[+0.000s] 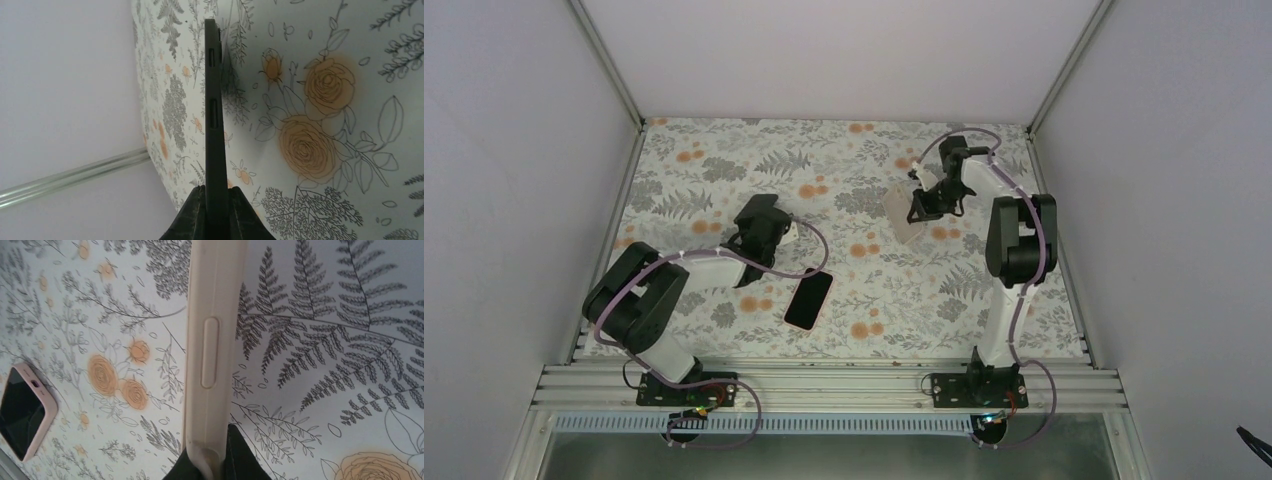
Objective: Take the phone out of the phone case
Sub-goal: Place the phone case at the center of the board, then adjust the phone at the center of the board.
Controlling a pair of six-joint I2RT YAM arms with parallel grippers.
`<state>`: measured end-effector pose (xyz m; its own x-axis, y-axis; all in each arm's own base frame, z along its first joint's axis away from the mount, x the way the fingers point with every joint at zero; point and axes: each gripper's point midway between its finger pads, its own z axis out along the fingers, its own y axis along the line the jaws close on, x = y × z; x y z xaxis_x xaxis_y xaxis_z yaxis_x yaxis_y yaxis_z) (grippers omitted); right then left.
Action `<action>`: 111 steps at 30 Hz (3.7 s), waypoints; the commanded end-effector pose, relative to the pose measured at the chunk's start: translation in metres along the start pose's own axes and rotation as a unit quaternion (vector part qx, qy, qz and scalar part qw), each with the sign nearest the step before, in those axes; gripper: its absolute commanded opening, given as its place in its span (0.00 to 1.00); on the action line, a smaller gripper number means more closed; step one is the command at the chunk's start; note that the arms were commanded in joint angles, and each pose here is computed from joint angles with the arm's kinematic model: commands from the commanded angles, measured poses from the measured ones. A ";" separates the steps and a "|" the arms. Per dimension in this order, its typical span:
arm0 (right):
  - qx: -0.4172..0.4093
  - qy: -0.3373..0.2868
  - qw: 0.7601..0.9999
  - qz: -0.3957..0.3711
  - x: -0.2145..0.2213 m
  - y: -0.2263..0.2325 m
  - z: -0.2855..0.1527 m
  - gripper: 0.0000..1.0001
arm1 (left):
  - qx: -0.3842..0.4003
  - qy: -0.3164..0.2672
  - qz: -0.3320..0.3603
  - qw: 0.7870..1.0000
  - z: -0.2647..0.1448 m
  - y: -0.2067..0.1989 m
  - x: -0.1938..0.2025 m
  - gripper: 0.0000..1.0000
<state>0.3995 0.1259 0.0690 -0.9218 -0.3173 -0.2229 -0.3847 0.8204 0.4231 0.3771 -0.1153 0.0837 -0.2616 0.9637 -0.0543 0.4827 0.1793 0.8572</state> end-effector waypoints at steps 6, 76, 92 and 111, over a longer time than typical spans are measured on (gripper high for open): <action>0.097 0.066 0.993 -0.004 0.032 -0.037 0.001 0.34 | 0.148 -0.001 0.041 0.988 -0.010 -0.047 -0.004 0.47; 0.236 0.059 0.841 -0.483 0.089 0.150 0.098 1.00 | 0.095 -0.088 -0.470 0.873 -0.089 0.194 0.152 1.00; 0.138 0.055 0.868 -0.474 0.114 0.186 0.045 1.00 | 0.118 -0.114 -0.480 0.861 -0.092 0.197 0.140 1.00; 0.004 0.157 0.825 -0.542 0.175 0.201 0.100 1.00 | 0.152 -0.128 -0.487 0.850 -0.086 0.173 0.131 1.00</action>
<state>0.1674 0.2750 0.0342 -0.0372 -0.9781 -0.2047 -0.9956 0.0186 0.0918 0.3550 0.0279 0.2678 -0.5094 0.3421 -0.7896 0.3379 0.9234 0.1820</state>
